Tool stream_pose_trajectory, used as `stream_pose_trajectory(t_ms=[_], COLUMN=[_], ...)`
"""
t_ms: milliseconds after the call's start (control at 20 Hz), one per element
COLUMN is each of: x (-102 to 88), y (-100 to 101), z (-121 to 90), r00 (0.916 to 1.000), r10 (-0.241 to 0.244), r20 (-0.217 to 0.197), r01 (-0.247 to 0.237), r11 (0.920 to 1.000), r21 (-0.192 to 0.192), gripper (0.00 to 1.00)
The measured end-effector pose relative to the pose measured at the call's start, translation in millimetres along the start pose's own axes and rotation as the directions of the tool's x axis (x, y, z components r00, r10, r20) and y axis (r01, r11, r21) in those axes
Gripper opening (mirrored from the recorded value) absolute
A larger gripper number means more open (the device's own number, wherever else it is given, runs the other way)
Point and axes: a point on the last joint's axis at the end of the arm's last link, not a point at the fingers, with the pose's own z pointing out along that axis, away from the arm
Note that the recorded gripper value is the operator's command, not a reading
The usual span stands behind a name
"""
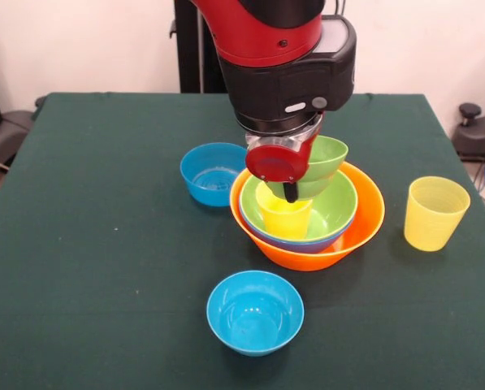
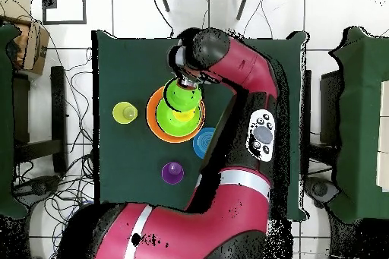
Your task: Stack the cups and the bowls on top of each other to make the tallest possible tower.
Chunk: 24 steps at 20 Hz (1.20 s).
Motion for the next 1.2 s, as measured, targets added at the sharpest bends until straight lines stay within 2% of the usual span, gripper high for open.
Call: stream_pose_trajectory(t_ms=[1200], x=[0.6], y=[-3], z=[15], r00=[1.0], r10=[-0.002], r20=[0.005], r01=[0.002], r11=[0.9998], r21=[0.021], gripper=[0.0])
